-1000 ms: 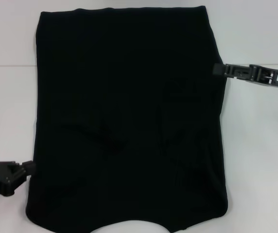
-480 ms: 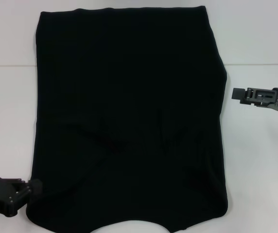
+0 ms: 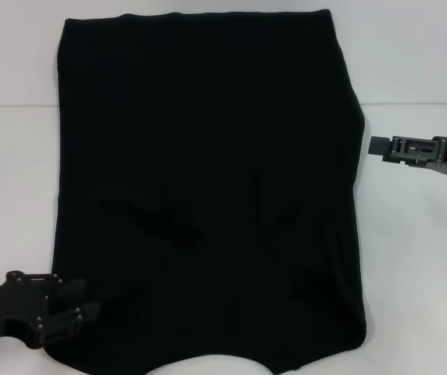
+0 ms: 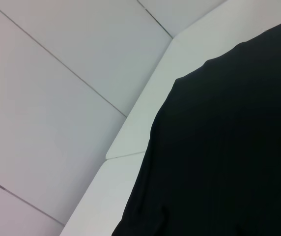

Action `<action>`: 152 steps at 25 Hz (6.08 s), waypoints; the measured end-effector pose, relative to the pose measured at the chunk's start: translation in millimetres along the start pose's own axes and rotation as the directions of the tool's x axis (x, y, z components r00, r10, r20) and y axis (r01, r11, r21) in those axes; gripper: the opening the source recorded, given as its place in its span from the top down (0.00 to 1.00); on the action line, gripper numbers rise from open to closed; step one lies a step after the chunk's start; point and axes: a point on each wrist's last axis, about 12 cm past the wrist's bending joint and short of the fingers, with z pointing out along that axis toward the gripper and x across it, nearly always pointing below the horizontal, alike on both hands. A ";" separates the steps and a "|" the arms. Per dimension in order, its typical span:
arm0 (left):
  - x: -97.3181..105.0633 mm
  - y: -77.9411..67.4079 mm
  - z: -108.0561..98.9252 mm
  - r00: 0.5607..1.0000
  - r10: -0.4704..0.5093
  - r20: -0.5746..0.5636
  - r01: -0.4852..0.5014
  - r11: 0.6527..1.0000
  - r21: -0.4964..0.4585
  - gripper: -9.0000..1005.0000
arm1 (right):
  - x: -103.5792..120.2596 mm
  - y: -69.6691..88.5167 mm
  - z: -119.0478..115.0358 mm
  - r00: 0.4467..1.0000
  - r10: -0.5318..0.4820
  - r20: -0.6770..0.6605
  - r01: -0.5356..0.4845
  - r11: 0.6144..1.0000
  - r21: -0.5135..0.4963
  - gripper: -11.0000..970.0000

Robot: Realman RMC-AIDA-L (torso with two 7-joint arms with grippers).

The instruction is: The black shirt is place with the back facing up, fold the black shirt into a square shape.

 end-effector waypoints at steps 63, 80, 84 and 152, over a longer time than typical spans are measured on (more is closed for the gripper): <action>28.0 4.4 -17.6 1.000 0.021 -0.004 -0.021 0.987 -0.159 0.95 | 16.7 6.6 -6.3 0.998 0.043 -0.043 -0.046 0.995 -0.092 0.33; 47.2 1.6 -38.9 0.999 0.018 0.037 -0.007 0.964 -0.265 0.95 | 45.8 -0.5 -3.8 0.952 0.169 -0.254 -0.176 0.984 -0.005 0.34; 45.7 1.0 -36.1 0.999 0.019 0.045 -0.007 0.968 -0.250 0.95 | 50.5 -1.8 -3.1 0.930 0.190 -0.315 -0.189 0.981 0.034 0.34; 32.5 1.9 -37.3 0.988 -0.111 0.110 0.129 0.977 -0.170 0.95 | 86.5 -0.6 -2.4 0.921 0.059 -0.385 -0.032 0.997 0.075 0.97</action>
